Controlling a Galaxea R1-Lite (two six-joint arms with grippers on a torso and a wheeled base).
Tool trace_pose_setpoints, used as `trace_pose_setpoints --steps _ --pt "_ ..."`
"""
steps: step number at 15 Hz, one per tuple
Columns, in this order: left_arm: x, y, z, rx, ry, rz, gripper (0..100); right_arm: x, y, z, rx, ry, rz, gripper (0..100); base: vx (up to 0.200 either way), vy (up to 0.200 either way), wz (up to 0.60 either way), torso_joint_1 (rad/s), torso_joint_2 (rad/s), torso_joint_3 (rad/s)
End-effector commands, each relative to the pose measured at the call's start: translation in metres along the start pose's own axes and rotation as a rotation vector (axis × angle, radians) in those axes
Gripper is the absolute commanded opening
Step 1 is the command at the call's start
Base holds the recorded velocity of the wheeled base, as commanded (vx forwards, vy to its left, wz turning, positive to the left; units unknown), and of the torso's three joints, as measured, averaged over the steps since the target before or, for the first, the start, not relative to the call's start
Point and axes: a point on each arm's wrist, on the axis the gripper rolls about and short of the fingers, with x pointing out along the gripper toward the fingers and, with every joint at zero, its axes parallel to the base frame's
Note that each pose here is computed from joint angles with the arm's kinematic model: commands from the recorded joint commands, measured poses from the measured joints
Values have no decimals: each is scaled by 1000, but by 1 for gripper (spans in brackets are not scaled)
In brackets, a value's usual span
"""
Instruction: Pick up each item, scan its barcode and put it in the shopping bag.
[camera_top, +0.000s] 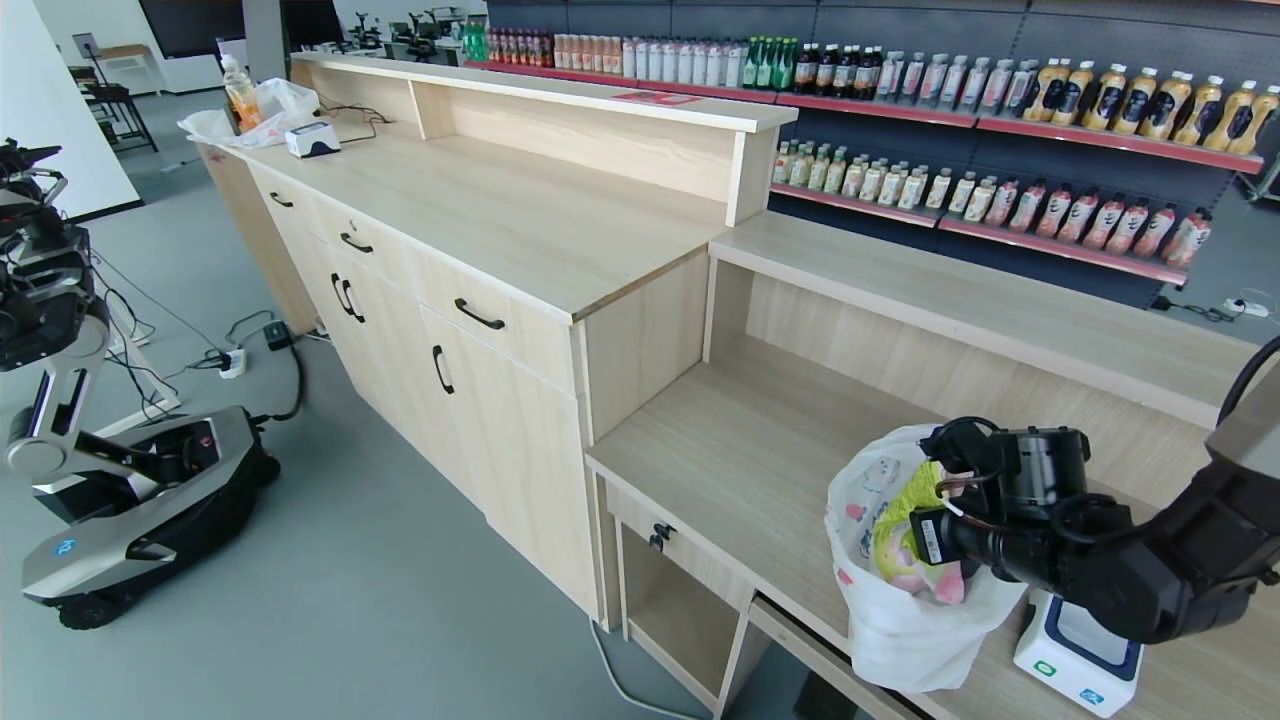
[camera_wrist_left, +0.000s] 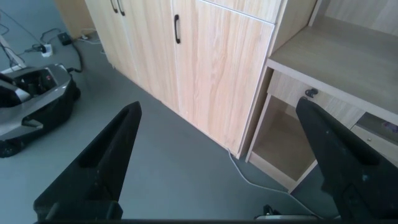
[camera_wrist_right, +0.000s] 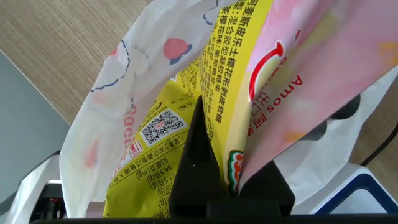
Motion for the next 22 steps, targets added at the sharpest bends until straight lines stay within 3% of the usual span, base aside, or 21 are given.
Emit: trace_pose_setpoints --steps 1,17,18,22 --pt "0 0 0 0 -1 0 100 3 1 -5 -2 20 2 0 0 0 0 0 0 0" --pt "0 0 0 0 -1 0 100 9 0 -11 1 30 40 0 0 0 0 0 0 0" --pt "0 0 0 0 -1 0 100 10 0 -12 2 34 40 100 0 0 0 0 0 0" --pt "0 0 0 0 -1 0 100 8 -5 -12 11 33 29 100 0 0 0 0 0 0"
